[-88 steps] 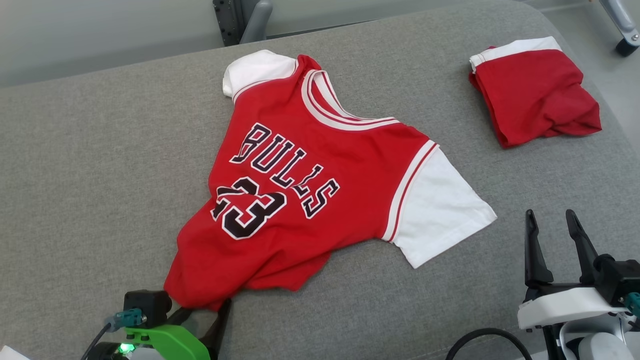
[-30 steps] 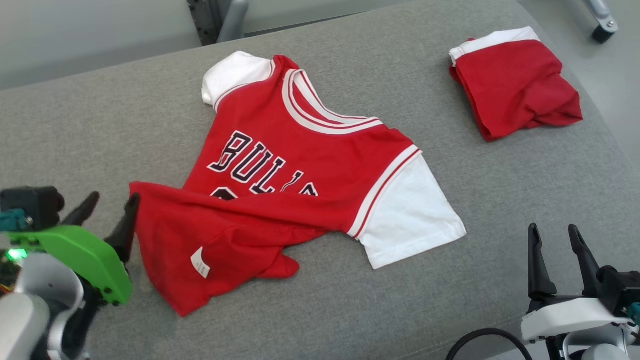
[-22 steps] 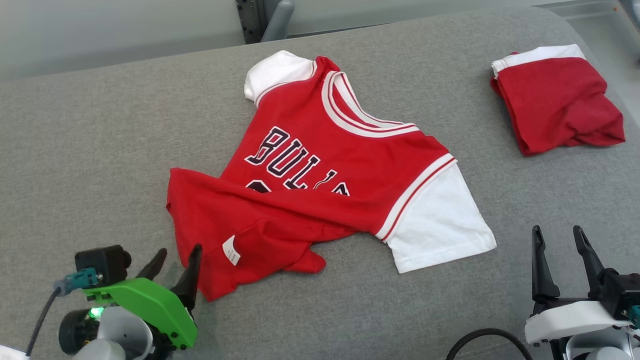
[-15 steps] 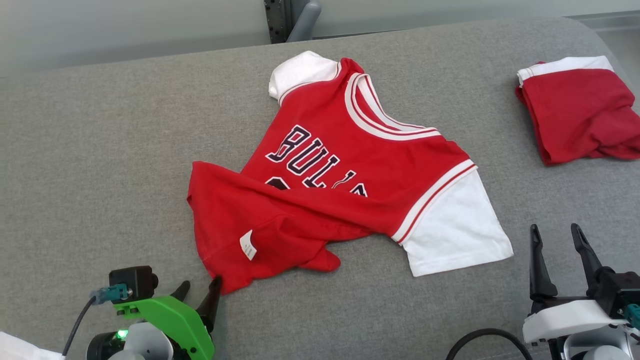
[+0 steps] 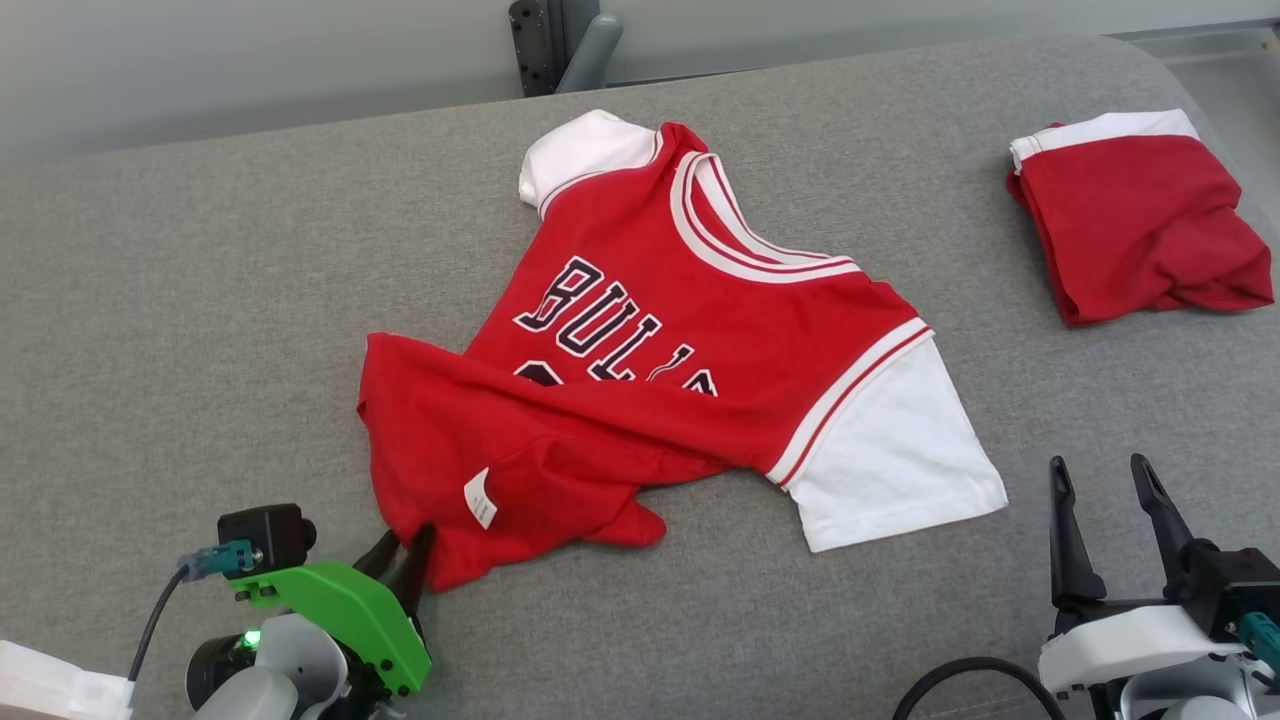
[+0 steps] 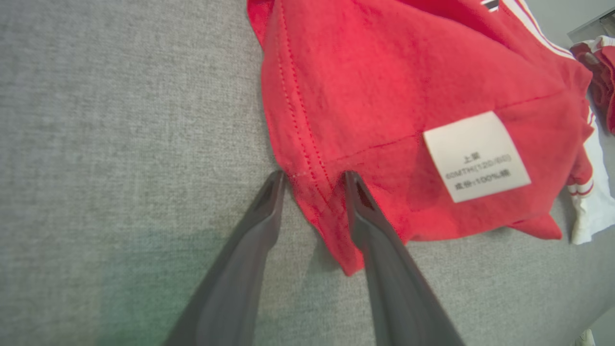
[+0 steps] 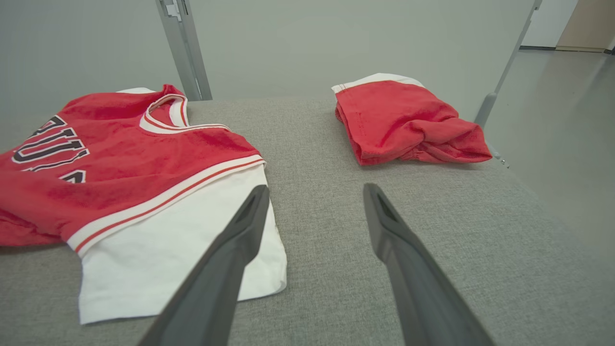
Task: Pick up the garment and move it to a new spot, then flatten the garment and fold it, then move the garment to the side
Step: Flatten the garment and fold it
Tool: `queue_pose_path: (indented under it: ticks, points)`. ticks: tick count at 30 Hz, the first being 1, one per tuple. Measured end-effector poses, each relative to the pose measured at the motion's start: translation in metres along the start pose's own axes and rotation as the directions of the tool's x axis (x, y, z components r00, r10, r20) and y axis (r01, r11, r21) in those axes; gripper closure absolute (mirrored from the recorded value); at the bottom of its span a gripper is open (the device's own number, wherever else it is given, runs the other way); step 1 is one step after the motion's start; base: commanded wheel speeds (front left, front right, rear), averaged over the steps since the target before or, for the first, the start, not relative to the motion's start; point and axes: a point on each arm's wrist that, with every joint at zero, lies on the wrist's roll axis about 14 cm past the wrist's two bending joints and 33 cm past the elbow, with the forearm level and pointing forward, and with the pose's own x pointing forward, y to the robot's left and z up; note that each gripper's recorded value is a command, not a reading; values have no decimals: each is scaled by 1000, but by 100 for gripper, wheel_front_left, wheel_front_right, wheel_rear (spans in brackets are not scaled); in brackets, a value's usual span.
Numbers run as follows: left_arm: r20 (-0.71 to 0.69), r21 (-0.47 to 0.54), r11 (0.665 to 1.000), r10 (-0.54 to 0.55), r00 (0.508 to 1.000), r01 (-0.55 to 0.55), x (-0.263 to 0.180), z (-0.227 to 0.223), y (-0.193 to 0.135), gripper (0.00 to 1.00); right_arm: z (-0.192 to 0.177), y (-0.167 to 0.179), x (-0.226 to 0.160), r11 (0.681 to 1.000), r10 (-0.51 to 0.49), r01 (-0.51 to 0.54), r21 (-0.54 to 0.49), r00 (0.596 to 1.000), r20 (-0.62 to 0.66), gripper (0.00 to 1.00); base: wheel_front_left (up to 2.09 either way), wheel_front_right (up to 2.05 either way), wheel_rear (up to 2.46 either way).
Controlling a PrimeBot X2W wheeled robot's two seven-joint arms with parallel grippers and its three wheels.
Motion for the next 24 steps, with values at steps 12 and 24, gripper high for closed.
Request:
queue_pose_path:
  ticks: [12,24]
  points:
    - [36,51,998,-27,999,25,-2,12,-7,100,-2,-6,-8,1000,-21,21,9,1000,-6,0,0,0,0]
    - [298,246,969,-67,952,-9,-53,100,-11,100,-1,-4,-10,1000,-11,11,18,1000,-2,0,0,0,0]
